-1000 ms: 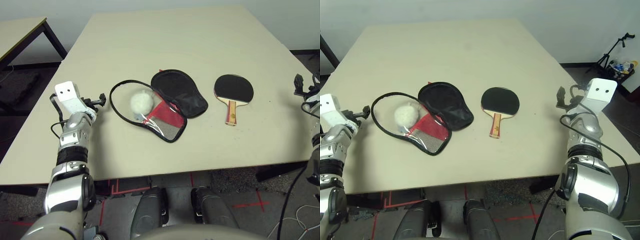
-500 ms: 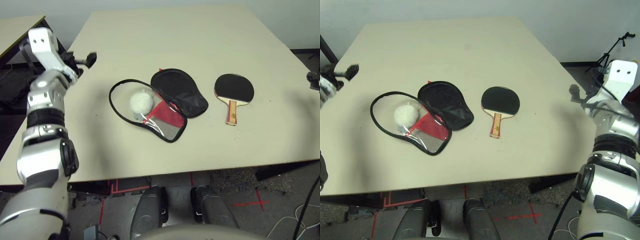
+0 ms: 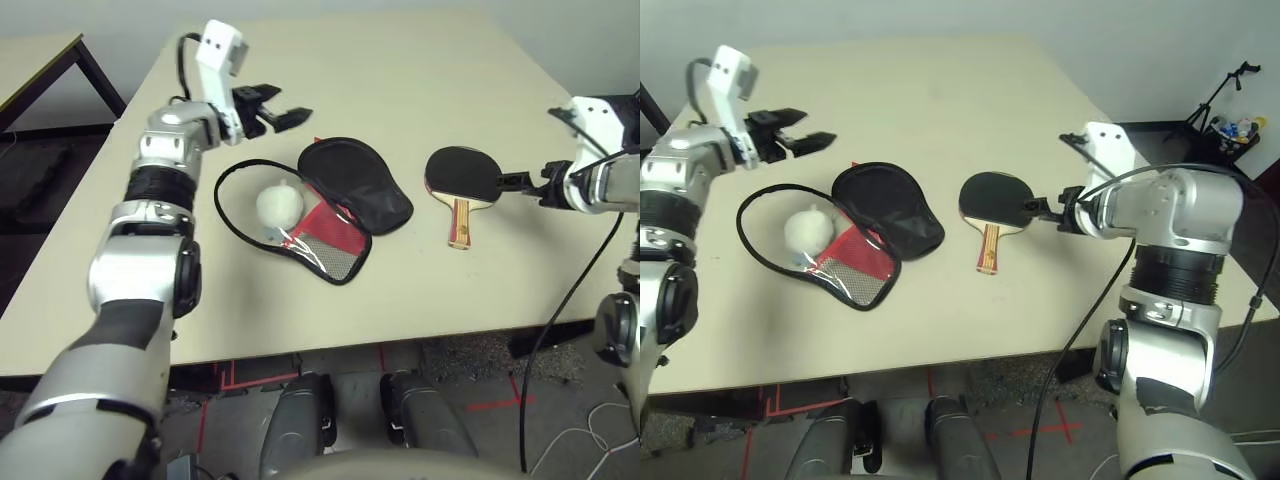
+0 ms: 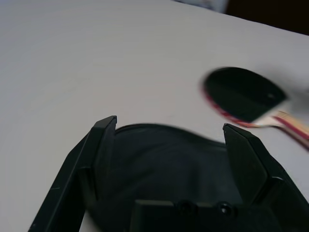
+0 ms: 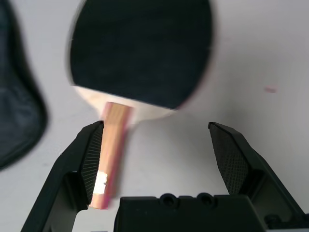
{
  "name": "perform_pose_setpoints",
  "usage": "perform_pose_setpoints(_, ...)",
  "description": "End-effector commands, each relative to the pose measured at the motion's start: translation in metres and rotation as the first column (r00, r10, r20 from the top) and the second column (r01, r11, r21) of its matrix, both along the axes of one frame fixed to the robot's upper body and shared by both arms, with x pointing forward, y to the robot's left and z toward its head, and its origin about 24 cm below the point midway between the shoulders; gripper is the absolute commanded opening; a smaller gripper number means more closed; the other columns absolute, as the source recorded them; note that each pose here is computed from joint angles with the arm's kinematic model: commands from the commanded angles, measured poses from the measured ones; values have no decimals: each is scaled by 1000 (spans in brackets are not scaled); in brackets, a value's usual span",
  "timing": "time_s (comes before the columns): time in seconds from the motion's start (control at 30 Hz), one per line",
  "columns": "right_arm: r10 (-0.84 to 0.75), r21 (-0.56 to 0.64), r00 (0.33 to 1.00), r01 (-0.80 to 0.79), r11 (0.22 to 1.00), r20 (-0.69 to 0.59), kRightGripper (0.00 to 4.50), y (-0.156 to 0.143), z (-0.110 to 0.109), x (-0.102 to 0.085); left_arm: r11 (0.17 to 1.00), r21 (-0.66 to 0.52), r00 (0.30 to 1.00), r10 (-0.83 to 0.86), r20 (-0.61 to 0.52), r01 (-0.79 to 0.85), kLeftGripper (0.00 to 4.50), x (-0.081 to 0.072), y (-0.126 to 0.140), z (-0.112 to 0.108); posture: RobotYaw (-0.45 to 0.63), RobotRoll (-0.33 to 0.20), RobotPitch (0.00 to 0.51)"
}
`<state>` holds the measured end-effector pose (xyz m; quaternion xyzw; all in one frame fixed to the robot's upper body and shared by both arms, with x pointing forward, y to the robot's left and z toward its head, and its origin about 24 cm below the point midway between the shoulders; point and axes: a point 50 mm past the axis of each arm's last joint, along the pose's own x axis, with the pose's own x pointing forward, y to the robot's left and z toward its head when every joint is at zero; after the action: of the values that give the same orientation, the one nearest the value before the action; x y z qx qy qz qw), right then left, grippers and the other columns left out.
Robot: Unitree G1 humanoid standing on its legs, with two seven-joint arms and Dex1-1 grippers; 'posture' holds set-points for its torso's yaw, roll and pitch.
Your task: Store the ping-pong paddle in its case and zip it.
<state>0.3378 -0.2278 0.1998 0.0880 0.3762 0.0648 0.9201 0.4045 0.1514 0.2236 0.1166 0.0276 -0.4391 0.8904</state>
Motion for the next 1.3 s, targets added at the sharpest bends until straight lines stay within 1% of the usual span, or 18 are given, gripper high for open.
perform_pose_setpoints(0.03,17,-8,998,-17,1000,-58,4468,13,-4,5,993,61,994,-107,15,106,4500,-3,-21,0,-156,0,89)
perform_pose_setpoints(0.17,52,-35,994,-56,998,-95,4468,25,-10,8,977,92,981,-195,2,194,4500,-8,-40,-8,-156,0,94)
perform_pose_setpoints(0.3,76,-70,989,-85,994,-123,4468,30,-17,7,970,96,974,-225,1,224,4500,-11,-47,-10,-154,0,100)
perform_pose_setpoints(0.53,97,-58,976,-111,992,-195,4468,42,-37,6,969,84,972,-233,1,232,4500,-15,-51,-13,-142,0,109)
perform_pose_setpoints(0.67,60,-54,964,-77,996,-257,4468,45,-54,5,969,80,972,-236,-1,235,4500,-17,-53,-14,-117,0,115)
perform_pose_setpoints(0.8,8,-69,961,-28,997,-278,4468,42,-61,7,970,79,973,-231,-1,231,4500,-19,-51,-13,-100,0,117)
perform_pose_setpoints(0.9,-24,-94,964,-1,996,-265,3931,37,-64,10,971,77,974,-227,-2,227,4500,-21,-49,-12,-92,0,117)
perform_pose_setpoints(1.03,-54,-114,967,26,993,-250,2629,34,-64,14,971,78,974,-224,-6,224,4500,-23,-49,-13,-87,0,115)
perform_pose_setpoints(1.17,-88,-111,964,62,992,-250,1442,33,-63,15,972,74,975,-221,-11,221,4500,-24,-49,-14,-90,0,112)
perform_pose_setpoints(1.2,-94,-112,964,67,991,-250,1241,32,-63,15,973,73,975,-220,-13,221,4500,-24,-49,-15,-92,0,111)
perform_pose_setpoints(1.23,-105,-113,964,79,990,-245,1166,31,-62,16,973,70,976,-219,-18,220,4500,-24,-49,-16,-92,0,111)
perform_pose_setpoints(1.3,-120,-114,965,96,989,-232,1141,30,-59,18,974,66,976,-214,-27,216,4500,-23,-50,-19,-96,0,110)
